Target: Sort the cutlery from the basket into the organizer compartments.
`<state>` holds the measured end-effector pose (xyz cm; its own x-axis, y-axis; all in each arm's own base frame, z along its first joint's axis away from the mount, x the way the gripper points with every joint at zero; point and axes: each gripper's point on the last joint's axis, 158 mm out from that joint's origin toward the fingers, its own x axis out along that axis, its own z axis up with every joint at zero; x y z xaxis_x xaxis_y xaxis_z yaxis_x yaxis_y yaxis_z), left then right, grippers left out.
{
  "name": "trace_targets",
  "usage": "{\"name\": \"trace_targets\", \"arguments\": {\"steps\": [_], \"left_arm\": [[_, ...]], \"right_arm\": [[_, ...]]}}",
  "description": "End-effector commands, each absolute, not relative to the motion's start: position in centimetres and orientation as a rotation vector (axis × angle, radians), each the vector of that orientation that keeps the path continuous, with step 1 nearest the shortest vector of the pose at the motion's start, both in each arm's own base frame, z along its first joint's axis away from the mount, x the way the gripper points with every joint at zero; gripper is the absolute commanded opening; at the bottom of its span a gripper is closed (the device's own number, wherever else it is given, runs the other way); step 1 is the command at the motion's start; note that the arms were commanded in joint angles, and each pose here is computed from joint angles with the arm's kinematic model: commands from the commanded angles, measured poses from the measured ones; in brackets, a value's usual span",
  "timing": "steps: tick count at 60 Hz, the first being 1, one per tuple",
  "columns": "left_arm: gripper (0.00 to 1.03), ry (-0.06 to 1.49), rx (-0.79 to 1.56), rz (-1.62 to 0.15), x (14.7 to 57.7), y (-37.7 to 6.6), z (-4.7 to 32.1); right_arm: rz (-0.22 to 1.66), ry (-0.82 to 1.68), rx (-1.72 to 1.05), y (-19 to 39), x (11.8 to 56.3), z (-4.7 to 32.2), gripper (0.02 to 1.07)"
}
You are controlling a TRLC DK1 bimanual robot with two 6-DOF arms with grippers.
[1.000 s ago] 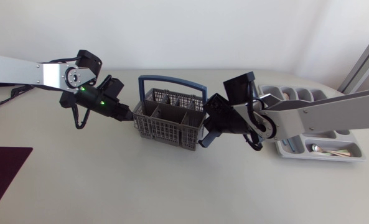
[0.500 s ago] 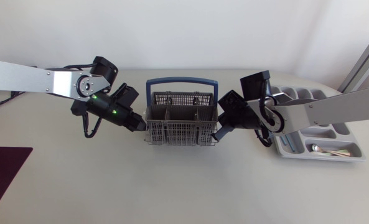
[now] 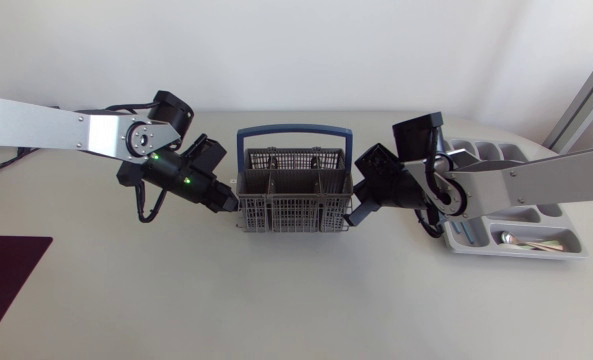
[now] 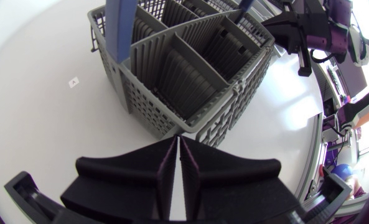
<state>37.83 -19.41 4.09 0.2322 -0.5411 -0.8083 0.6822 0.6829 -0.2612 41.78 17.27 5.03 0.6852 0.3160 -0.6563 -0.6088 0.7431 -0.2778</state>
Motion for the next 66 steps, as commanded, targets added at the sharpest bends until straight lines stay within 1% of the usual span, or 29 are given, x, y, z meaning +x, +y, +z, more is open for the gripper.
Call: {"name": "trace_targets", "arguments": {"steps": [1, 12, 27, 38, 53, 61, 66], "left_arm": [[0.07, 1.021, 0.126, -0.845, 37.6, -19.0, 4.7], [0.08, 1.009, 0.11, -0.808, 38.3, -17.4, 5.2], [0.08, 1.009, 0.118, -0.817, 37.7, -17.5, 5.2], [0.08, 0.996, 0.113, -0.792, 37.8, -16.1, 5.6], [0.08, 0.954, 0.11, -0.768, 37.1, -15.0, 7.3], [0.08, 0.91, 0.114, -0.753, 36.1, -14.3, 9.0], [0.15, 0.865, 0.117, -0.735, 35.5, -13.8, 10.6]], "right_arm": [[0.58, 0.633, -0.529, 18.0, 40.3, 4.4, 0.12], [0.595, 0.644, -0.551, 18.5, 38.9, 3.9, 0.12], [0.555, 0.649, -0.568, 17.7, 39.2, 4.0, 0.12], [0.507, 0.642, -0.575, 16.3, 39.1, 4.8, 0.12], [0.421, 0.602, -0.582, 14.0, 38.7, 7.6, 0.12], [0.354, 0.542, -0.581, 12.2, 37.7, 10.1, 0.13], [0.305, 0.51, -0.573, 10.9, 37.4, 11.9, 0.15]]}}
